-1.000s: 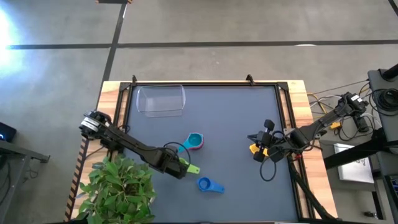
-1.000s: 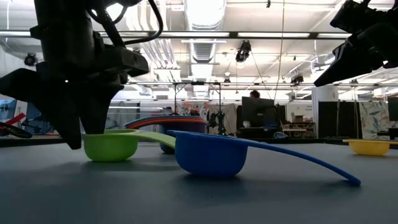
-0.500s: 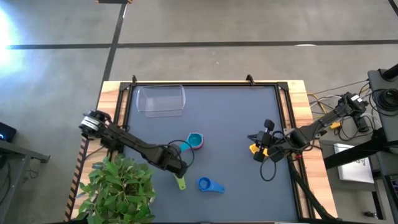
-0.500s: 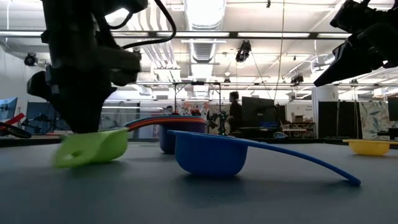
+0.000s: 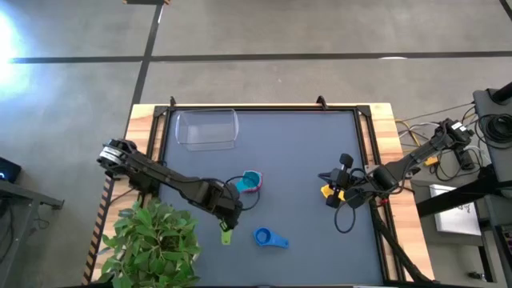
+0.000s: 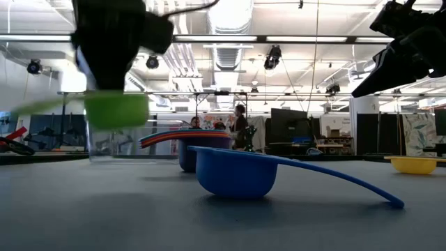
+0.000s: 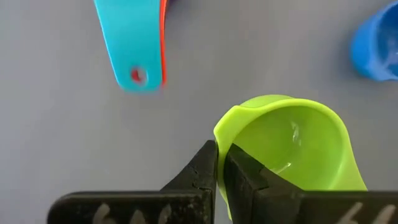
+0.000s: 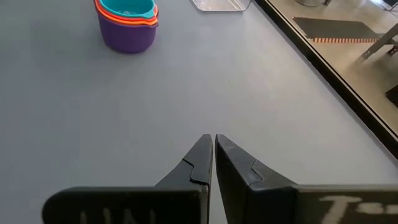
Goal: Nest measuring cups in basket
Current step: Stack the green measuring cup on top of the light blue measuring cup
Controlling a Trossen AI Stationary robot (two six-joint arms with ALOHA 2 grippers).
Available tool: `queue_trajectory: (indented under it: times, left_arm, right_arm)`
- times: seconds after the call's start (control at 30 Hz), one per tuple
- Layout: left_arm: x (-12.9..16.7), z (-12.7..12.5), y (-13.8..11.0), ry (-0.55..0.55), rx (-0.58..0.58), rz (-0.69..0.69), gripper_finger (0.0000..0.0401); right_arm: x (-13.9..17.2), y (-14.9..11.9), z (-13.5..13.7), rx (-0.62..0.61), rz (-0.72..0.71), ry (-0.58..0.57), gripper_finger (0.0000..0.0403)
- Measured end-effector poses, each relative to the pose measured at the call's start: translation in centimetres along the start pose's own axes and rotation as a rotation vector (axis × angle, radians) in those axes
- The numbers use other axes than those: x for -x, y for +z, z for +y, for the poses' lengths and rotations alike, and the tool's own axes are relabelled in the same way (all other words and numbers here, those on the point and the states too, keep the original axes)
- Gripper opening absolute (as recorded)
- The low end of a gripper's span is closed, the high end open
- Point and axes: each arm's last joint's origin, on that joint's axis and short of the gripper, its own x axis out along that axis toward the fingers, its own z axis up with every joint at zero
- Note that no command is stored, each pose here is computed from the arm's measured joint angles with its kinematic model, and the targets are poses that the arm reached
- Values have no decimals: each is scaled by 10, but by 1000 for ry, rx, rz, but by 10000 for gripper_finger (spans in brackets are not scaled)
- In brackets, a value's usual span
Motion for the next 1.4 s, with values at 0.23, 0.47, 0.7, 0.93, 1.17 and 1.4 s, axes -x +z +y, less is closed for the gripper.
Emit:
queue_trajectory:
  times: [0.23, 0.47, 0.7, 0.93, 1.17, 1.4]
  left_arm:
    - [18, 6, 30, -15, -169, -73, 1]
    - [17, 32, 59, 5, -311, -117, 0]
    - [13, 61, 80, 41, -440, -136, 0]
    - [15, 75, 93, -2, -621, -142, 0]
    - [15, 80, 100, -4, -698, -177, 0]
    - [13, 82, 102, -1, -719, -200, 0]
  right_arm:
    - [0, 0, 0, 0, 0, 0, 9]
    - [-1, -1, 0, -2, 1, 0, 9]
    - [-2, -6, 0, 9, 10, -6, 9]
    - [-2, -6, -1, 14, 12, -8, 9]
    - [-2, -6, -1, 14, 10, -10, 9]
    - [-2, -6, -1, 7, 8, -11, 9]
